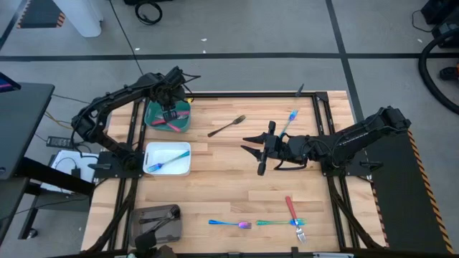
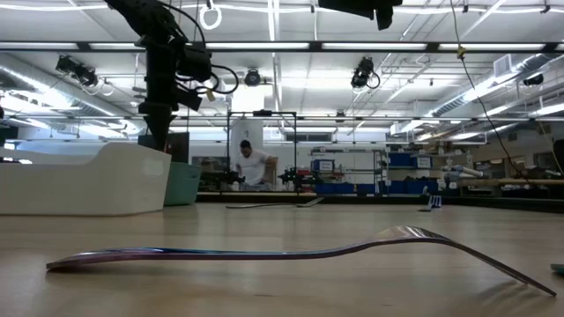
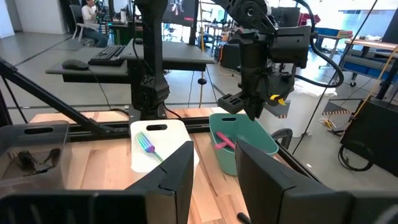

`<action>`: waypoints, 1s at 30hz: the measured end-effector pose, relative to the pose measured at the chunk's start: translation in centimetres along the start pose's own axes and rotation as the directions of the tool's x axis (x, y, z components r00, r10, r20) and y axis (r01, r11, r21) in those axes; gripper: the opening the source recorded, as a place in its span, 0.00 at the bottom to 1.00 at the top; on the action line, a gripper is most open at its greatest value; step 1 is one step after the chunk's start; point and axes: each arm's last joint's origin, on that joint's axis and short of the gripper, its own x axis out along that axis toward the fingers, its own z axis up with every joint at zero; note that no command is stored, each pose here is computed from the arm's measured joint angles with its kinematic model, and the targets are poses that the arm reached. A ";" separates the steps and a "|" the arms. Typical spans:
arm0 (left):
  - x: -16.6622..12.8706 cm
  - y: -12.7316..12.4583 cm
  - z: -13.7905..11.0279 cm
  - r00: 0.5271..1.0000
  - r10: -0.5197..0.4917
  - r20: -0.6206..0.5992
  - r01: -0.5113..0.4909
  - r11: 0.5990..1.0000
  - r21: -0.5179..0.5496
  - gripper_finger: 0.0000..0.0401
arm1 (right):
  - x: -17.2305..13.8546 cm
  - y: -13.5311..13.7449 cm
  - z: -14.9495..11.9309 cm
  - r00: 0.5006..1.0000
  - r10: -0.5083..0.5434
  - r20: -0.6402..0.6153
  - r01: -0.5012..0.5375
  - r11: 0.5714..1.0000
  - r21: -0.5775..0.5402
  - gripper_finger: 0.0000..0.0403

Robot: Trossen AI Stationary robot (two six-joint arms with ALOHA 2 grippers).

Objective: Sort silverware by color (type)
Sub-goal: Put the blue fork into the white bin

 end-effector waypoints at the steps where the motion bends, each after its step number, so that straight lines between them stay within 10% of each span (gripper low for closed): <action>1: 0.0 0.0 0.0 1.000 0.000 0.000 0.000 1.000 0.000 0.22 | 0.0 0.0 0.0 1.000 0.000 0.000 0.000 1.000 0.000 0.31; 22: -3.9 -3.5 0.4 0.994 0.007 0.111 -0.007 1.000 0.005 0.25 | 0.0 0.0 0.0 1.000 -0.002 -0.002 0.002 1.000 -0.001 0.31; 30: -6.0 -9.0 1.5 0.925 -0.319 0.204 0.323 0.946 0.014 0.25 | 0.0 0.0 0.0 1.000 -0.002 -0.003 0.002 1.000 0.001 0.31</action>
